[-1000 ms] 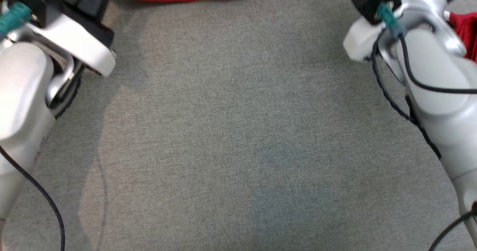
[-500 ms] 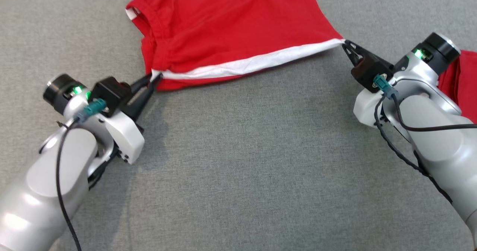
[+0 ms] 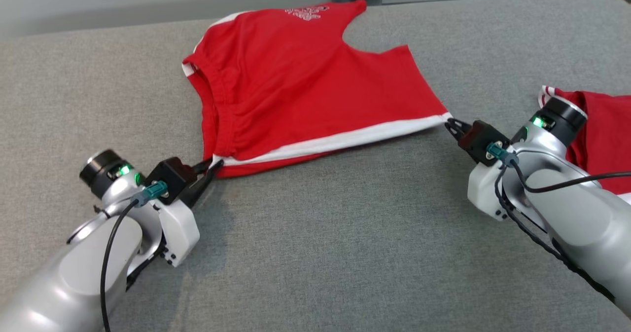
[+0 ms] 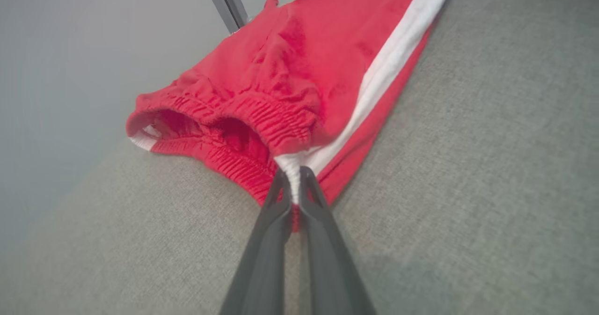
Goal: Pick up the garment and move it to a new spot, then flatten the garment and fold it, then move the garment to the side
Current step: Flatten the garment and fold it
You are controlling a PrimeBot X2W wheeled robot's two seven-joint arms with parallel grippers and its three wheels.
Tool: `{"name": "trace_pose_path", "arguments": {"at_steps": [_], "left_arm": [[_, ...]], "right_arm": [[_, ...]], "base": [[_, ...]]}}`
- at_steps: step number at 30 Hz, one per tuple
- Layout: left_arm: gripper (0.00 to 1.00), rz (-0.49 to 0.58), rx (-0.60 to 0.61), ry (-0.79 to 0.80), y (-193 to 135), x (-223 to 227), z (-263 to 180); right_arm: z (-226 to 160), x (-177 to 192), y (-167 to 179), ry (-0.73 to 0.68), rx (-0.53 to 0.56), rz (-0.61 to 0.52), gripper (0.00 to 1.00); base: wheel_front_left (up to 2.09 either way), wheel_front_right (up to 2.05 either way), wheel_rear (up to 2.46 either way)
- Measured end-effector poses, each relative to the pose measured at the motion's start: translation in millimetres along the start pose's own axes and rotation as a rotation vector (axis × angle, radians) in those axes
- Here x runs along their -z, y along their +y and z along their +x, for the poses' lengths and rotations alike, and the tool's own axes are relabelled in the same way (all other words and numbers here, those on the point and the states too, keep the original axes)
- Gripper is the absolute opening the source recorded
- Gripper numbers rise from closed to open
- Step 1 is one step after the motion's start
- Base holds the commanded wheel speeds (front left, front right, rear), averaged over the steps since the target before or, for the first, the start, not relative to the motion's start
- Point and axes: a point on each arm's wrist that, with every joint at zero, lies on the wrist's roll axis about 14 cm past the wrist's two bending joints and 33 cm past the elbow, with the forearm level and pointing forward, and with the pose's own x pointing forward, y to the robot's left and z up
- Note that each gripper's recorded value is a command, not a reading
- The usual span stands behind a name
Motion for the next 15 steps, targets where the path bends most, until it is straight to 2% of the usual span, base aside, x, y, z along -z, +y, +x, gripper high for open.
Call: {"name": "trace_pose_path", "arguments": {"at_steps": [15], "left_arm": [[0.00, -0.360, -0.009, 0.143, -26.4, 16.7, -19.8]], "right_arm": [[-41.8, -5.8, -0.8, 0.012, -0.051, 0.042, 0.00]], "base": [[0.00, 0.00, 0.00]]}}
